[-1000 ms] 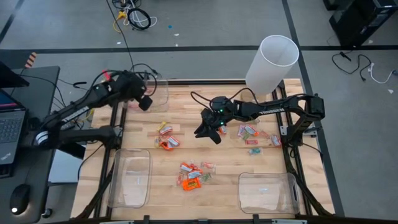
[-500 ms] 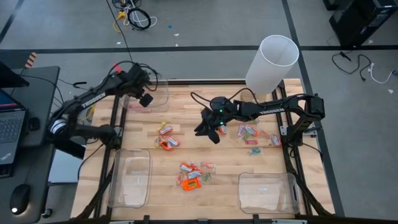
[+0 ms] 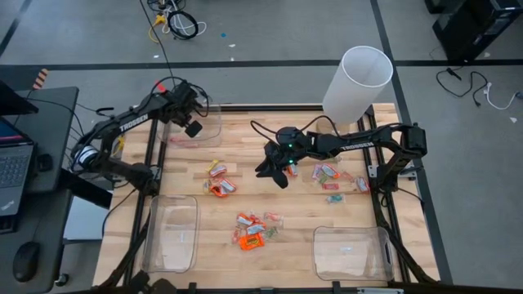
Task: Sort candy
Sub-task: Put the red candy into the top left transparent bin, then put the yellow candy into the top left transparent bin
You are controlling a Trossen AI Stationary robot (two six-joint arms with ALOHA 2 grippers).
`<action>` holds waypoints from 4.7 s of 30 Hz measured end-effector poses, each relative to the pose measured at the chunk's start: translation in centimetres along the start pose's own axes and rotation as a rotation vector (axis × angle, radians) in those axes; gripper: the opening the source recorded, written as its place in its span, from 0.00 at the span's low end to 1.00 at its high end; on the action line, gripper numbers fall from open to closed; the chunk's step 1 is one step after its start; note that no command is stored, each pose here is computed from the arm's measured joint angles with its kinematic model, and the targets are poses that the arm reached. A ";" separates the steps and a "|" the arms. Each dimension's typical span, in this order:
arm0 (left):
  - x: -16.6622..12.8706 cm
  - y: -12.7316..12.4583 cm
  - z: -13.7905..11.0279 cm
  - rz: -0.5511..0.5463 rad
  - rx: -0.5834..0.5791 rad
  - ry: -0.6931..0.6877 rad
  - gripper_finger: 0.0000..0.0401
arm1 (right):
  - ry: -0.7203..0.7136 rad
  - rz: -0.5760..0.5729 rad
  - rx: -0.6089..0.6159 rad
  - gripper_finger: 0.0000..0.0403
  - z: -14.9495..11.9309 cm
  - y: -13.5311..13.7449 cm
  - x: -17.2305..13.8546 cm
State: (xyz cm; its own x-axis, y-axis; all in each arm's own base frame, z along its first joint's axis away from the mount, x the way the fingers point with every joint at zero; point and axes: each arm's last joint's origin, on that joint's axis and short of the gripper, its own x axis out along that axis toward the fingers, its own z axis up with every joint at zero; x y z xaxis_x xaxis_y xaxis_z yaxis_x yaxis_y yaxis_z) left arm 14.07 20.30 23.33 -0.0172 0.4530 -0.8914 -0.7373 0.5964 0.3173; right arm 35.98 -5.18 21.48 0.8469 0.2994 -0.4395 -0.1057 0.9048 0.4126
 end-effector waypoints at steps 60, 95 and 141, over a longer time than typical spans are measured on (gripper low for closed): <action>1.1 0.0 0.6 0.035 -0.032 0.006 0.25 | 0.000 0.000 0.000 0.26 0.0 0.0 0.0; -5.6 -2.2 3.9 0.004 0.067 -0.328 0.25 | 0.037 -0.714 0.060 0.24 -1.5 -2.8 -1.0; -15.0 -9.0 5.1 -0.333 0.279 -0.591 0.25 | 0.282 -0.923 -0.196 0.37 -6.4 -7.6 3.3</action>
State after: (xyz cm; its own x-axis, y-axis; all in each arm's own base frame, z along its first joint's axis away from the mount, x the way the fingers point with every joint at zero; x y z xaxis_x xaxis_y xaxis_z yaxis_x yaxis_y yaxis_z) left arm 24.40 11.52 35.54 0.6033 0.4532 -0.6562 -0.4393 0.8756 0.2008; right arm 36.25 -9.14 11.77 0.4881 -0.5114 -0.7073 0.4285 0.8464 -0.3162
